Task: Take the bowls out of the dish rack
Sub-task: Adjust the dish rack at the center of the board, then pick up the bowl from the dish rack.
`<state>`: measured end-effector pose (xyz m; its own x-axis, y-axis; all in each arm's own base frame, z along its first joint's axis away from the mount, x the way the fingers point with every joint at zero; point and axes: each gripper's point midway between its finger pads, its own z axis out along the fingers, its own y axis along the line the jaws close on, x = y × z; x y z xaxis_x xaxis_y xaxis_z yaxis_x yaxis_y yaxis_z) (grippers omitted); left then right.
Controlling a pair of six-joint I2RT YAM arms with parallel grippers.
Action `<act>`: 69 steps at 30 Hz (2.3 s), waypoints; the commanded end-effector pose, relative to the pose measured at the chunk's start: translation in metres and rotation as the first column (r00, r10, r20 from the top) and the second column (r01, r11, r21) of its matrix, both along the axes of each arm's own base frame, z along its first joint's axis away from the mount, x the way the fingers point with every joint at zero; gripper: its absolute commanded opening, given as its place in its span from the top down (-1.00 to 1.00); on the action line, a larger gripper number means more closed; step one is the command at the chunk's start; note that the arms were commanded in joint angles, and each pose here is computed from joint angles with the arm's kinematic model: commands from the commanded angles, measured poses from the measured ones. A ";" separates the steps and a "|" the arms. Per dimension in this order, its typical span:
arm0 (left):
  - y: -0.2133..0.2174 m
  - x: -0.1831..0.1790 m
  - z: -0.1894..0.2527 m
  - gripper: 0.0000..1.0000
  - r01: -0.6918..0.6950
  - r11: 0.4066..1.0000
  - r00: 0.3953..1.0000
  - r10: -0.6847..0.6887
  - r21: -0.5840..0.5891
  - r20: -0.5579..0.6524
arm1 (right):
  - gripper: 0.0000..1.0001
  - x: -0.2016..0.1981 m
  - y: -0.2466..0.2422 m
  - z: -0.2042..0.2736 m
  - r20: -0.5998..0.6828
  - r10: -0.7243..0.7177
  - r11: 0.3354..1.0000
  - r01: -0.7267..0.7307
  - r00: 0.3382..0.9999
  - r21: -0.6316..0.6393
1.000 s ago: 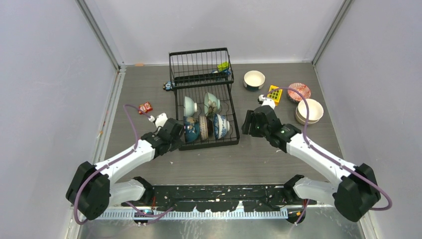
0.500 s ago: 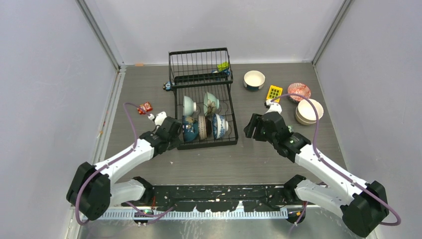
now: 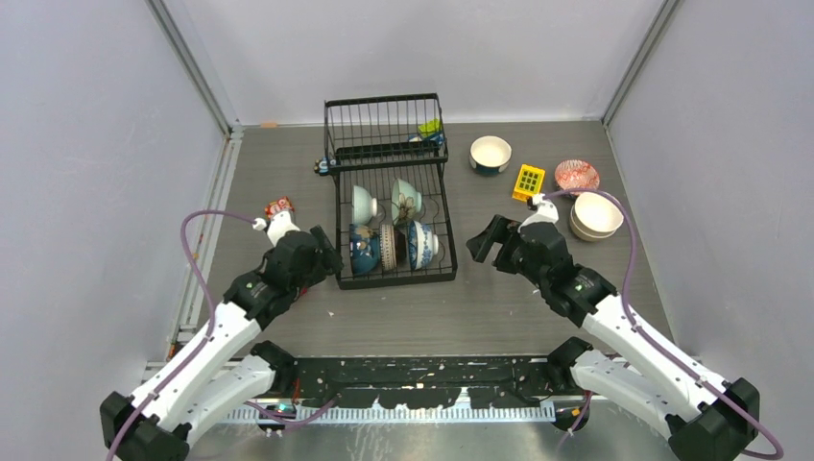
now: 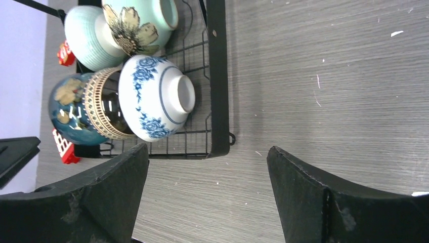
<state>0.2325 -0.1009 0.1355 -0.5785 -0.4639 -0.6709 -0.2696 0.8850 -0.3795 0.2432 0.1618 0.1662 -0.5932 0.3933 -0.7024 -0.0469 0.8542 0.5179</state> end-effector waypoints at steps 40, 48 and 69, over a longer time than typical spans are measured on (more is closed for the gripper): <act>-0.219 0.039 0.079 -0.19 0.650 0.720 0.757 -0.642 -0.244 0.120 | -0.77 -0.020 -0.006 0.004 0.106 -0.033 0.984 0.014 0.994 0.179; -0.215 0.052 0.052 -0.10 0.627 0.731 0.767 -0.639 -0.269 0.052 | -0.77 -0.024 -0.008 0.012 0.140 -0.027 0.980 -0.002 0.990 0.200; -0.223 0.055 0.008 0.10 0.639 0.699 0.739 -0.674 -0.321 0.004 | -0.75 -0.030 -0.011 0.012 0.145 -0.010 0.982 -0.018 0.989 0.187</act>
<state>0.2831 -0.3178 0.1396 -0.8803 -0.0994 -0.4640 0.2450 0.7422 -0.6238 0.2114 0.1498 0.1704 -0.5092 0.5202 -0.6857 -0.1143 0.7488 0.6529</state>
